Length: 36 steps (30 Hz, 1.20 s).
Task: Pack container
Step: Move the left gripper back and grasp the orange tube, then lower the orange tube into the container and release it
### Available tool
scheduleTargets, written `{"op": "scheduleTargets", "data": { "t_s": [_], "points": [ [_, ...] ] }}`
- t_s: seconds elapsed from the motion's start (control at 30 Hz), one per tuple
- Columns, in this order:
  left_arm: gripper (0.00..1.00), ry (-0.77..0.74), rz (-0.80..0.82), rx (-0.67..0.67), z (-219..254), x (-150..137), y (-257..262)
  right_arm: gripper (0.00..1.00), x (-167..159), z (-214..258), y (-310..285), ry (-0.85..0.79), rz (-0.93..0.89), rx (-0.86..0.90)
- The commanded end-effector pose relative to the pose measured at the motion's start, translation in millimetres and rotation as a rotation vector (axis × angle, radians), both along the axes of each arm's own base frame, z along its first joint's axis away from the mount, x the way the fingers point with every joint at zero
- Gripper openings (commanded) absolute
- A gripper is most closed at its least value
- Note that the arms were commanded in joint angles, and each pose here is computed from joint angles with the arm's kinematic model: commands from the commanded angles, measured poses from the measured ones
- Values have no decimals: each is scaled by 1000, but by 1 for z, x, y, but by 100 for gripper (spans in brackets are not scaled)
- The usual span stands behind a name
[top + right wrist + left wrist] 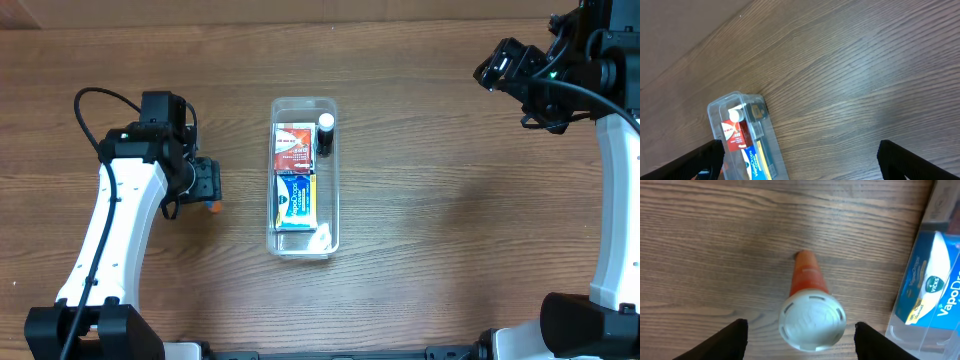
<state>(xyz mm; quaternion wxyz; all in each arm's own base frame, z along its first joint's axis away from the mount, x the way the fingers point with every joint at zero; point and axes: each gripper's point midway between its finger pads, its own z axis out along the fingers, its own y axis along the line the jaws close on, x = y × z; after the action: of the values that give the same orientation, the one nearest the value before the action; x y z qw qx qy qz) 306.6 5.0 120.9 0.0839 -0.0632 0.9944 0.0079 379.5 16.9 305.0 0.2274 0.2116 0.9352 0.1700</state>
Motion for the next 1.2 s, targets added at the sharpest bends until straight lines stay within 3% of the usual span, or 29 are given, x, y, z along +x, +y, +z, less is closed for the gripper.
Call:
{"op": "scheduleTargets", "data": {
  "t_s": [0.0, 0.13, 0.23, 0.43, 0.53, 0.7, 0.8, 0.9, 1.1, 1.17],
  "points": [
    [67, 53, -21, 6, -19, -3, 0, 100, 1, 3, 0, -12, 2, 2],
    [43, 90, -19, 30, -31, -1, 4, 100, 1, 3, 0, -12, 2, 2],
    [32, 62, -10, 34, -9, 2, 5, 100, 1, 3, 0, -12, 2, 2],
    [31, -192, -110, 15, 136, 19, -36, 100, 1, 3, 0, -12, 2, 2],
    [30, -236, -155, -74, 165, 10, -81, 100, 1, 3, 0, -12, 2, 2],
    [32, -226, -251, -142, 154, -2, -162, 100, 1, 3, 0, -12, 2, 2],
    [31, -142, -296, -105, 106, 3, -203, 99, 1, 3, 0, -12, 2, 2],
    [28, -98, -273, -12, 72, 17, -208, 100, 1, 3, 0, -12, 2, 2],
    [32, -100, -277, -5, 30, 49, -229, 100, 1, 3, 0, -12, 2, 2],
    [32, -85, -270, 54, 5, 60, -228, 100, 1, 3, 0, -12, 2, 2]
  ]
}}
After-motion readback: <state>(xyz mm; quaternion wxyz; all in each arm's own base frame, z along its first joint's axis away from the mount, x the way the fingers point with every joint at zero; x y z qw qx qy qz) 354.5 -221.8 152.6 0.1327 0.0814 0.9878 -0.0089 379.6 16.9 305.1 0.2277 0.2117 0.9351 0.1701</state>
